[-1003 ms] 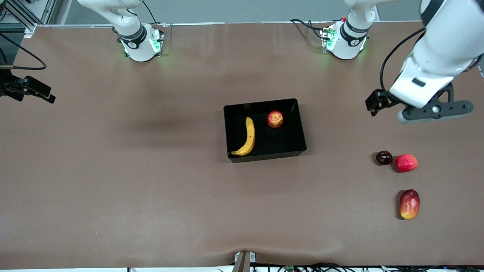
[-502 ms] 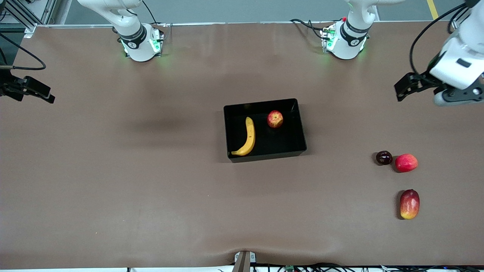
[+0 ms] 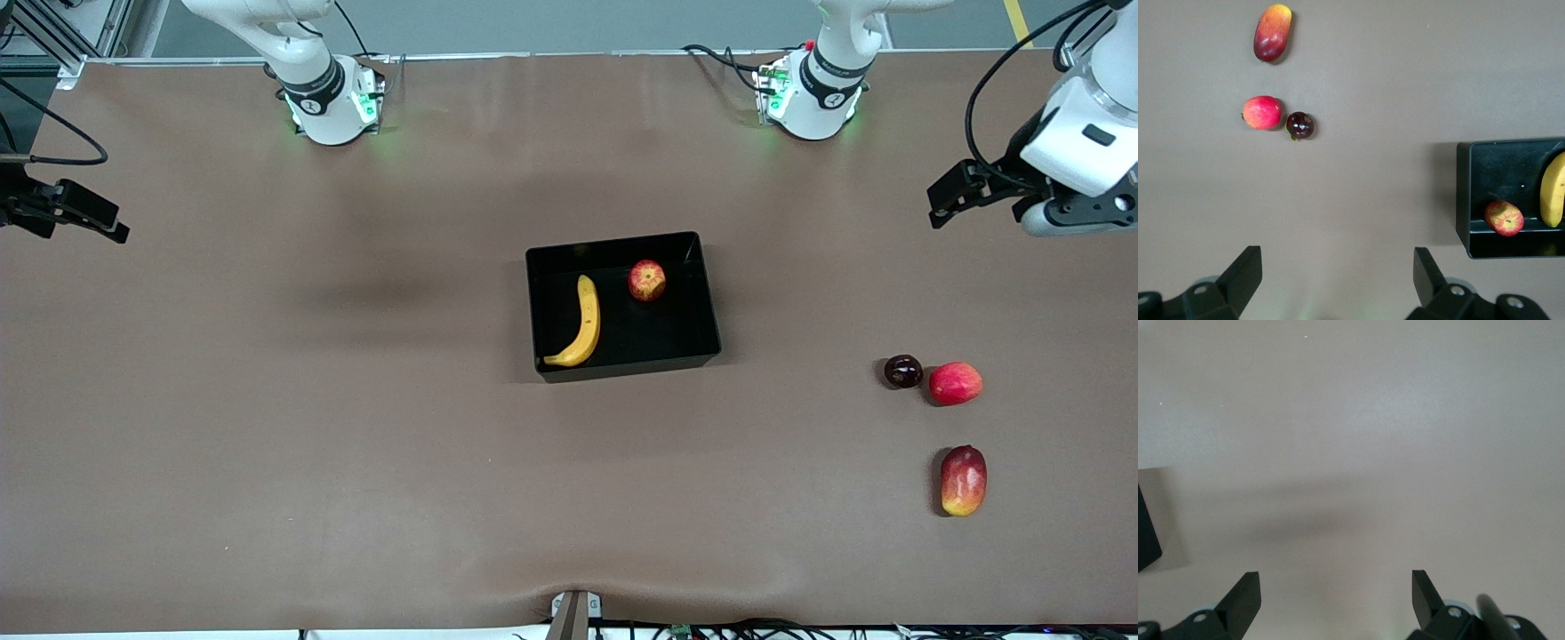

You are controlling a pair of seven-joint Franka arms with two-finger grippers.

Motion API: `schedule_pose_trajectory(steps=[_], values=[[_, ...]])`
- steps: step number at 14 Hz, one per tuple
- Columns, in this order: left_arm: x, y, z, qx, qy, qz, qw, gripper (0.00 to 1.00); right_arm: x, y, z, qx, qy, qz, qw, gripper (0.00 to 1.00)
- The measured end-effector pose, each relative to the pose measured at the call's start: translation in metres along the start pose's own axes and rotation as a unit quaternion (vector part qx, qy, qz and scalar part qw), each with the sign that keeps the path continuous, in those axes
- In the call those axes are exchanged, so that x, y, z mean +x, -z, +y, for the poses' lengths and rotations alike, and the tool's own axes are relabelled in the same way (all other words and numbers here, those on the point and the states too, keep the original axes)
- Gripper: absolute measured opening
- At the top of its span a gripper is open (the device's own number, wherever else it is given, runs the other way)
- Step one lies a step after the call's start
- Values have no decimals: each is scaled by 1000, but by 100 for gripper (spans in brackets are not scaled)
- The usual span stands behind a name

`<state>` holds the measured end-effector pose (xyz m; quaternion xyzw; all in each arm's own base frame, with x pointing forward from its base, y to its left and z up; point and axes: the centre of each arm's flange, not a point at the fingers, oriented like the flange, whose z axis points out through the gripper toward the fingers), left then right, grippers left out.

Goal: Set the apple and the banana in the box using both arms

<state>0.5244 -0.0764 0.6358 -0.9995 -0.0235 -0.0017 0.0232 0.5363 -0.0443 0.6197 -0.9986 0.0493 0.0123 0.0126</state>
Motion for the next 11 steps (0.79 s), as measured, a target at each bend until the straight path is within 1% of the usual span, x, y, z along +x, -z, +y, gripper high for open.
schedule_pose_trajectory(steps=[4, 11], values=[[-12, 7, -5, 0, 2, 5, 1000, 100, 0, 0, 0, 0, 0, 0, 1000, 100], [-12, 16, -10, -6, 7, 13, 1000, 100, 0, 0, 0, 0, 0, -1, 1000, 100]])
